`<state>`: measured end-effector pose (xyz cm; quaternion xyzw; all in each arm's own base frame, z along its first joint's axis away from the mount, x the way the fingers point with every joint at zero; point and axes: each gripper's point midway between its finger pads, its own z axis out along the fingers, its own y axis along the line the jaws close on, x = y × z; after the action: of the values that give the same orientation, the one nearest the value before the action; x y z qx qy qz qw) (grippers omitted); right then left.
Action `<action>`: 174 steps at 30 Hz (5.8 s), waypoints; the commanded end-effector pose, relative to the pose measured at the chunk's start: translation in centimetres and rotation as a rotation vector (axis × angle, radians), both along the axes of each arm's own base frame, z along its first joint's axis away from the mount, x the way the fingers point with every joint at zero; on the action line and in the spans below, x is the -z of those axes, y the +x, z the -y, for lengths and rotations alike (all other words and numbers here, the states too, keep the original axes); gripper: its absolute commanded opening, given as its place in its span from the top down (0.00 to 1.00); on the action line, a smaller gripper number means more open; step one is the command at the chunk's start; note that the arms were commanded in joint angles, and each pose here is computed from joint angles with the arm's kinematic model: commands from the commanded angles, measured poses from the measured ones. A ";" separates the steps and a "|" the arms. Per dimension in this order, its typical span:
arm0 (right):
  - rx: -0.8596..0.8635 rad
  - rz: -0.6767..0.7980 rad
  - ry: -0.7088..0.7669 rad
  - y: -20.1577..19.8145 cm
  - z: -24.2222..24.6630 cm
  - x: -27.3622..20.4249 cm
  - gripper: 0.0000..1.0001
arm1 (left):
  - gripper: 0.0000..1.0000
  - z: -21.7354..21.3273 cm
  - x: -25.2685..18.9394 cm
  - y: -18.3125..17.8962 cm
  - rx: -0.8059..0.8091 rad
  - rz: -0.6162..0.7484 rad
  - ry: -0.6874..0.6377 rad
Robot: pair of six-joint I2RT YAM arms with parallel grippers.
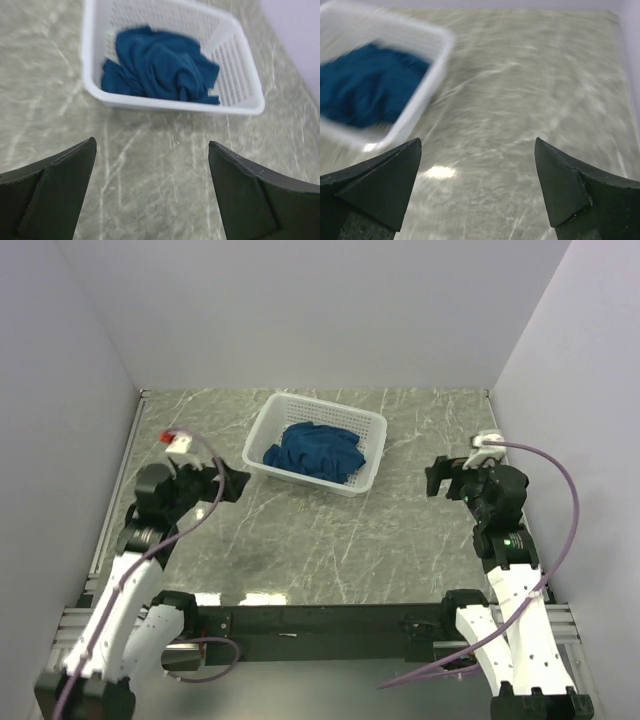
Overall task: Fold and stack the t-shirts
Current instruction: Grab the tshirt from the pile, then move the tshirt to the center of the board, then flatten the tshirt out
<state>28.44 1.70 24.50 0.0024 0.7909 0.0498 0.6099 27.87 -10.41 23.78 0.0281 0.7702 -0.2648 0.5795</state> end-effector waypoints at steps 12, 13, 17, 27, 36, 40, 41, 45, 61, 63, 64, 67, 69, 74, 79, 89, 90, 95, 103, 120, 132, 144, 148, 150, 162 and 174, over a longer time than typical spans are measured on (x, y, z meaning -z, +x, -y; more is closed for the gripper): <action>-0.831 -0.205 -0.158 -4.6 -8.9 5.7 0.00 | 0.04 12.0 4.4 6.7 0.269 -0.224 0.531; -0.822 -0.196 -0.163 -4.5 -8.8 5.7 0.00 | 0.04 13.1 6.7 7.3 0.292 -0.274 0.565; -0.797 -0.141 -0.187 -4.8 -8.7 5.0 0.00 | 0.07 16.1 8.1 11.1 0.301 -0.327 0.623; -0.763 -0.144 -0.170 -4.8 -7.9 4.9 0.00 | 0.99 21.0 8.4 15.9 0.260 -0.372 0.560; -0.730 -0.119 -0.173 -4.6 -7.4 4.3 0.00 | 1.00 21.8 -28.0 8.5 0.317 0.345 -0.085; -0.713 -0.124 -0.172 -4.3 -7.2 4.5 0.00 | 1.00 19.9 -37.5 3.1 0.393 0.523 -0.280; -0.707 -0.126 -0.171 -4.3 -7.1 4.6 0.00 | 0.99 19.5 -39.2 1.9 0.411 0.554 -0.332; -0.697 -0.128 -0.170 -4.1 -7.0 4.6 0.00 | 1.00 18.0 -43.2 -2.6 0.505 0.636 -0.419; -0.659 -0.127 -0.176 -3.8 -6.3 4.6 0.00 | 1.00 18.5 -32.8 -6.7 0.673 0.392 -0.396; -0.659 -0.128 -0.174 -3.8 -6.2 4.6 0.00 | 1.00 17.7 -31.9 -8.1 0.695 0.411 -0.393; -0.662 -0.132 -0.174 -3.7 -6.3 4.7 0.00 | 1.00 18.2 -29.4 -7.8 0.702 0.366 -0.372; -0.661 -0.138 -0.172 -3.7 -6.2 4.8 0.00 | 1.00 17.9 -27.1 -8.9 0.736 0.350 -0.341; -0.662 -0.140 -0.172 -3.6 -6.2 4.9 0.00 | 1.00 17.7 -25.8 -9.5 0.752 0.329 -0.324; -0.657 -0.142 -0.172 -3.6 -6.2 4.9 0.00 | 1.00 17.1 -24.7 -9.8 0.733 0.331 -0.301; -0.650 -0.148 -0.173 -3.6 -6.0 5.0 0.00 | 0.99 17.5 -19.5 -8.4 0.696 0.217 -0.242; -0.662 -0.167 -0.183 -3.5 -5.8 5.7 0.00 | 0.25 16.8 -3.1 -4.7 0.533 -0.080 -0.025; -0.674 -0.170 -0.185 -3.6 -5.9 5.9 0.00 | 0.23 15.5 -2.6 -4.1 0.448 -0.074 0.003; -1.057 -0.024 -0.326 -6.9 -9.5 6.1 0.01 | 0.04 8.2 -3.0 -1.9 0.076 -0.006 0.142; -1.224 -0.024 -0.860 -1.0 -15.5 7.9 0.00 | 0.01 2.0 -0.6 -2.7 -0.192 0.021 0.130; -1.182 -0.315 -0.947 9.2 -22.3 14.6 0.27 | 0.01 -1.2 -3.1 -4.6 -0.281 0.100 0.072; -0.848 -0.338 -0.728 10.3 -18.0 12.0 1.00 | 0.00 -0.6 -3.3 -4.7 -0.249 0.109 0.065; 0.175 -0.467 -0.465 12.8 -3.0 12.0 1.00 | 0.00 0.1 -3.5 -4.6 -0.214 0.118 0.055; 0.303 -0.548 -0.453 14.7 0.2 13.1 1.00 | 0.01 0.0 -3.4 -4.8 -0.216 0.110 0.055; 0.349 -0.574 -0.406 16.2 1.6 13.6 1.00 | 0.01 -0.1 -3.4 -4.9 -0.217 0.112 0.052; 0.289 -0.523 -0.511 20.3 4.5 12.7 0.77 | 0.01 0.5 -3.1 -4.8 -0.193 0.103 0.060; -0.394 -0.198 -0.583 12.8 -4.2 0.9 0.10 | 0.09 12.2 3.2 -7.4 0.448 -0.113 0.100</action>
<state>44.41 0.05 16.69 -0.1703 0.8829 -0.1822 0.3979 22.67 -18.10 22.42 0.1164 0.7892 -0.2679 0.5401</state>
